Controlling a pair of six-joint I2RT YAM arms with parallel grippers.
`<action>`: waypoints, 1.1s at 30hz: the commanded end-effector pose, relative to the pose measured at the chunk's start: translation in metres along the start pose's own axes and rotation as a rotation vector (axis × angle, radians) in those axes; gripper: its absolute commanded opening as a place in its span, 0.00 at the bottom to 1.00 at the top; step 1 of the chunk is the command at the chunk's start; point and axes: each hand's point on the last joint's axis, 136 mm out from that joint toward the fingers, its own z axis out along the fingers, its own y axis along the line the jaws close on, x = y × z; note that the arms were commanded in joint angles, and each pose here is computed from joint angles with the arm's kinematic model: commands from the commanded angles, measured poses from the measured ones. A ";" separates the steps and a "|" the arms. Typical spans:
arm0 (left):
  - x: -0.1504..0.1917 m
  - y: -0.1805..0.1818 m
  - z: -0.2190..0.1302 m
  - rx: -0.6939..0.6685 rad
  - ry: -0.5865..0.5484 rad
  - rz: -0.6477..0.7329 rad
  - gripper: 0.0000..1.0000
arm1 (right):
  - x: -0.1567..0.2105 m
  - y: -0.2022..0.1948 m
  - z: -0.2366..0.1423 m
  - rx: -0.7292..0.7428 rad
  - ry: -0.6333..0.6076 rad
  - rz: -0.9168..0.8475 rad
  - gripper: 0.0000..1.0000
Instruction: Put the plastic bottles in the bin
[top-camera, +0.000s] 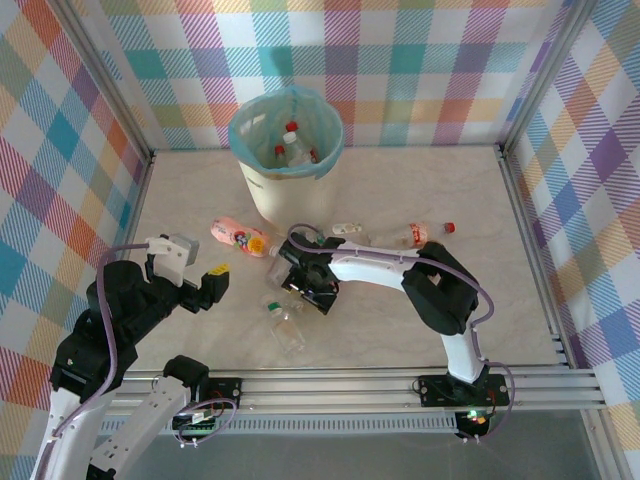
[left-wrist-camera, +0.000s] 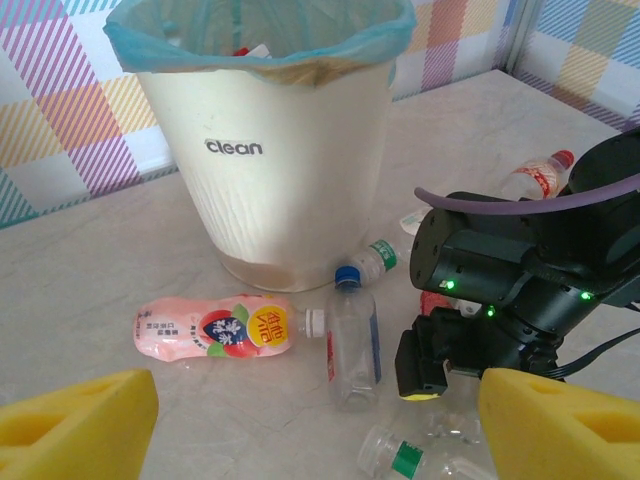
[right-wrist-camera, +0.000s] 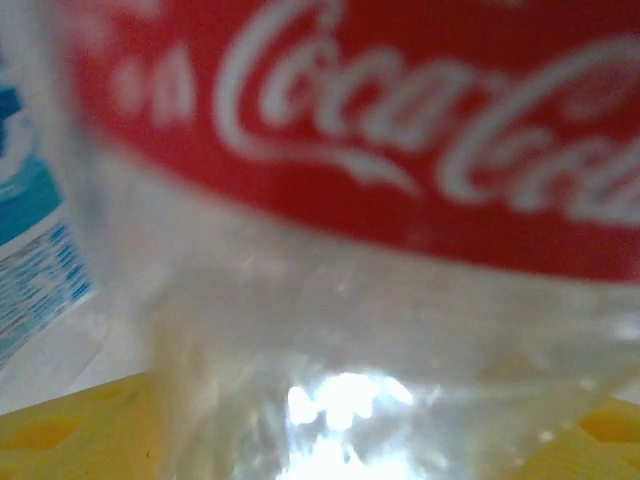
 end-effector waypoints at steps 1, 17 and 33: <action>-0.003 -0.003 0.000 0.015 -0.010 -0.006 0.83 | -0.004 -0.002 -0.005 -0.018 0.013 0.044 0.80; -0.034 -0.006 0.003 0.047 -0.071 -0.049 0.84 | 0.002 -0.002 -0.037 -0.060 0.004 -0.068 0.62; -0.112 -0.031 0.039 0.251 -0.119 -0.290 0.81 | 0.015 -0.023 -0.151 -0.322 -0.182 -0.480 0.53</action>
